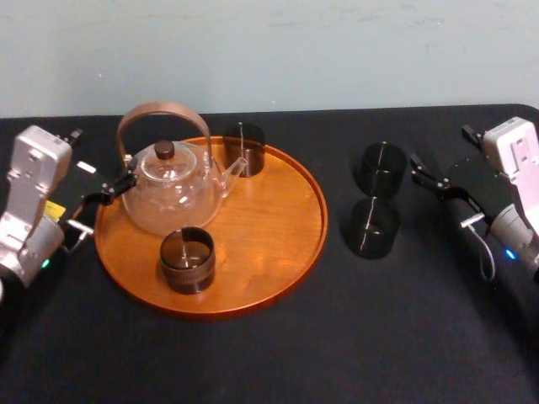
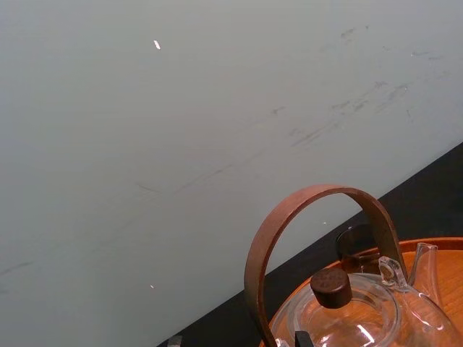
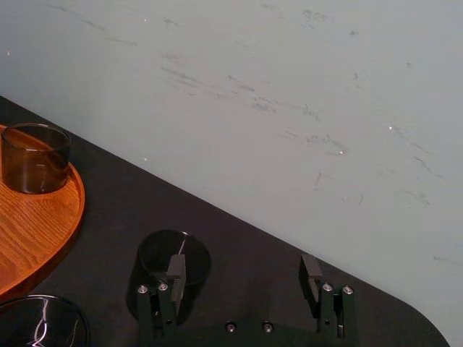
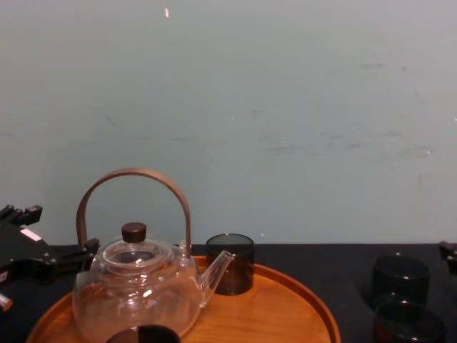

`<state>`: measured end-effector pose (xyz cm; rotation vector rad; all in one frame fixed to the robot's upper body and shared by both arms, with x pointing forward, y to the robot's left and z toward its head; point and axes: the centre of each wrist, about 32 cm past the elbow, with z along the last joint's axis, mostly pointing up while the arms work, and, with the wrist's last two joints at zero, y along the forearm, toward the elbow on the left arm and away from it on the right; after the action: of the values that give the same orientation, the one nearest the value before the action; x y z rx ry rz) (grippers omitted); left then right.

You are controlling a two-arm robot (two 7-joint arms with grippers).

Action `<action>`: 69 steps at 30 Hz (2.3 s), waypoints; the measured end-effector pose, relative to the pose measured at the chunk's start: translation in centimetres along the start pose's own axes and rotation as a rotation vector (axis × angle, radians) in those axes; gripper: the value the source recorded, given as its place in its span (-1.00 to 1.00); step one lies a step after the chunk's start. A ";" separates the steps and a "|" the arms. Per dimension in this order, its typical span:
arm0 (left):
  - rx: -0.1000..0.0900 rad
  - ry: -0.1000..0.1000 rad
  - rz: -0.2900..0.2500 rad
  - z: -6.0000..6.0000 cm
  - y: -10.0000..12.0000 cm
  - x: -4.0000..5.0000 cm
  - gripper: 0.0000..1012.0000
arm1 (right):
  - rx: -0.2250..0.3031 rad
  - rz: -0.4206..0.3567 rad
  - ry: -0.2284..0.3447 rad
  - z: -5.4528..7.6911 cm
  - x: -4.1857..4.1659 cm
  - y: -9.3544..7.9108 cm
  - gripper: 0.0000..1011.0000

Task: Pick up the glass from the table and place it on the tray.

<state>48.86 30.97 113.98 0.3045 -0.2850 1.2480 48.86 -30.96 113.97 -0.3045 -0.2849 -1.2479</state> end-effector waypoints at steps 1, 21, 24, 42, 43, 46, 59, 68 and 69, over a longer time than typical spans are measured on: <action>0.000 0.000 0.000 0.0 0.0 0.00 1.00 | 0.000 0.000 0.000 0.0 0.00 0.0 0.98; 0.000 0.000 0.000 0.0 0.0 0.00 0.99 | 0.000 0.000 0.000 0.0 0.00 0.0 0.98; 0.000 0.000 0.000 0.0 0.0 0.00 1.00 | 0.000 0.000 0.000 0.0 0.00 0.0 0.98; 0.000 0.000 0.000 0.0 0.0 0.00 1.00 | 0.000 0.000 0.000 0.0 0.00 0.0 0.98; 0.000 0.000 0.000 0.0 0.0 0.00 1.00 | 0.000 0.000 0.000 0.0 0.00 0.0 0.98; 0.000 0.000 0.000 0.0 0.0 0.00 0.99 | 0.000 0.000 0.000 0.0 0.00 0.0 0.98; 0.000 0.000 0.000 0.0 0.0 0.00 1.00 | 0.000 0.000 0.000 0.0 0.00 0.0 0.98; 0.000 0.000 0.000 0.0 0.0 0.00 0.99 | -0.006 0.045 0.007 -0.3 -0.16 -1.1 0.98; 0.000 0.000 0.000 0.0 0.0 0.00 0.99 | -0.006 0.052 0.006 -0.3 -0.22 -1.3 0.98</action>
<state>48.86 30.97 113.98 0.3045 -0.2850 1.2480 47.61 -31.26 113.68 -0.3111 -0.2666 -1.1986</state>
